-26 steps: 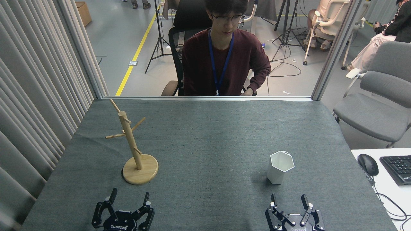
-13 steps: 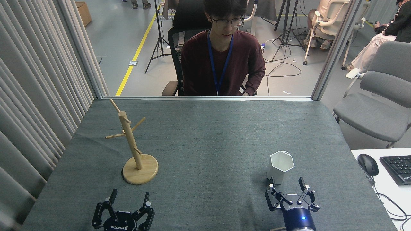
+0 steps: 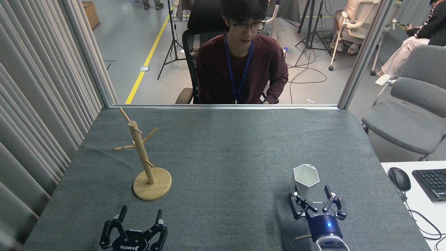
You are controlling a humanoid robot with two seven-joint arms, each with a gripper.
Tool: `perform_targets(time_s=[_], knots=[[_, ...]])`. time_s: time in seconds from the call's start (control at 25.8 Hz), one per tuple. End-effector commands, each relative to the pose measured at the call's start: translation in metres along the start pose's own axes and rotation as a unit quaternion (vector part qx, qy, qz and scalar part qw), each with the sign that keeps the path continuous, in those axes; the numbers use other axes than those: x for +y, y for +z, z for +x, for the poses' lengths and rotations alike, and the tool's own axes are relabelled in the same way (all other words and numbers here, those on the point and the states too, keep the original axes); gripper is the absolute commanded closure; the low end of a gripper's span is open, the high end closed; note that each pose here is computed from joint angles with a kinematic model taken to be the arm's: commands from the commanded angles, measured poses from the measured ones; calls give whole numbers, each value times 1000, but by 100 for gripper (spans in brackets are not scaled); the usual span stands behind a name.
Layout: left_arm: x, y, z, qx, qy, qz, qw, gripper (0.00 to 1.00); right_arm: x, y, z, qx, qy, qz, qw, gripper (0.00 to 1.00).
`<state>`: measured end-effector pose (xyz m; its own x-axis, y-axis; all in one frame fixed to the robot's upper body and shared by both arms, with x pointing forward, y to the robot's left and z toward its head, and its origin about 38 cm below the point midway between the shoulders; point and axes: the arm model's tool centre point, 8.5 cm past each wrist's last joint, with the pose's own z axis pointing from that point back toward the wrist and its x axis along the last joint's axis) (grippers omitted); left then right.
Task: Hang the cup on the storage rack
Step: 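Close the right gripper around the white cup's rim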
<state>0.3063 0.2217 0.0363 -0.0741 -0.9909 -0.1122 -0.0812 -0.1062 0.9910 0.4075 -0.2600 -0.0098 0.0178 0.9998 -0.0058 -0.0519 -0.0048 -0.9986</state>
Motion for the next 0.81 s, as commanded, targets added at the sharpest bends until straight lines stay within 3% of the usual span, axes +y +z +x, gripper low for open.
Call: perform_targets(time_s=[0.0, 0.78], knots=[[-1, 0, 0, 0, 0, -1, 1000, 0, 1, -11, -1, 4, 0, 6, 1000, 1], [-2, -3, -2, -2, -4, -2, 1000, 0, 8, -27, 15, -1, -3, 23, 1000, 1]])
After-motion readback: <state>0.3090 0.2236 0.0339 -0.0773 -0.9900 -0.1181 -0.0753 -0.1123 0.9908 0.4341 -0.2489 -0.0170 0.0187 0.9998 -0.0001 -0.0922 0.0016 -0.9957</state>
